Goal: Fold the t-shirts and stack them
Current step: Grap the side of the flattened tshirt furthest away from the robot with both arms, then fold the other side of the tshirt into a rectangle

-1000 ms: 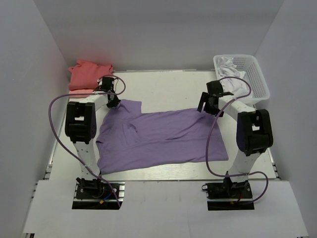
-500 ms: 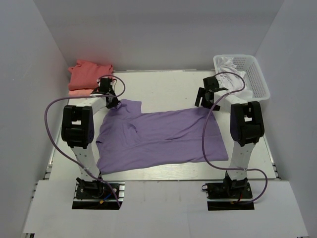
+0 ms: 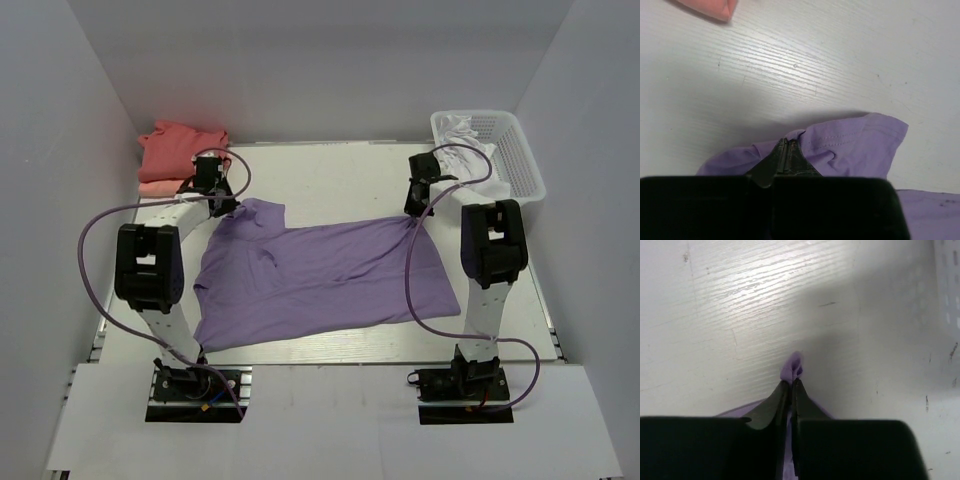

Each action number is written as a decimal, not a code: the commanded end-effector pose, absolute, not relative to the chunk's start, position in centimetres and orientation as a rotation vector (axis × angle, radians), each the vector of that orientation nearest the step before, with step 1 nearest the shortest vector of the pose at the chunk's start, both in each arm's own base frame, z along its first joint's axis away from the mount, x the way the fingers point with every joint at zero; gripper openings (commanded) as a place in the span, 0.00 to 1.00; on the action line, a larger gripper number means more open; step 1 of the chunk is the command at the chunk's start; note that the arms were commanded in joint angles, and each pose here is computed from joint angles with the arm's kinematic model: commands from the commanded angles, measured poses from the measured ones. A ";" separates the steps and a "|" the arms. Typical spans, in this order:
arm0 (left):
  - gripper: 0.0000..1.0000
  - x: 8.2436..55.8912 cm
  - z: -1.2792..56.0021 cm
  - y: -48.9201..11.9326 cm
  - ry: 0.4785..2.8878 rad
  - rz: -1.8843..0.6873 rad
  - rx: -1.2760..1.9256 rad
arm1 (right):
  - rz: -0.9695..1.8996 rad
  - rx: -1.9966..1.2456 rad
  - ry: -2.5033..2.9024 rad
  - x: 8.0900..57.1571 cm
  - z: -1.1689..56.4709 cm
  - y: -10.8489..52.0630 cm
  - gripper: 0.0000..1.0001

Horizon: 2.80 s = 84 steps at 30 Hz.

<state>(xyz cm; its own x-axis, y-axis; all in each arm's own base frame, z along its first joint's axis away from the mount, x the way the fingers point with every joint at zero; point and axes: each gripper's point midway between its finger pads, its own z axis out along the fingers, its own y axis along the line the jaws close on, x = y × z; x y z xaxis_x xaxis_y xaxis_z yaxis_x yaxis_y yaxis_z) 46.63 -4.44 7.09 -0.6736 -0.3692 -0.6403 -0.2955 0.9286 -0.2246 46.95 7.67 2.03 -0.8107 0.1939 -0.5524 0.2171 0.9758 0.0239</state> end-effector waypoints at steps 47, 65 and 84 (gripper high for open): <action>0.00 20.0 9.5 -4.8 2.215 -0.447 -1.045 | 0.024 0.363 2.248 34.7 9.2 4.3 0.03; 1.00 16.1 8.5 -6.1 2.411 -0.443 -1.184 | -0.118 0.712 2.253 29.5 9.4 0.2 0.90; 1.00 27.6 6.8 -7.8 2.453 -0.494 -0.910 | 0.572 0.020 2.423 32.4 7.4 13.7 0.90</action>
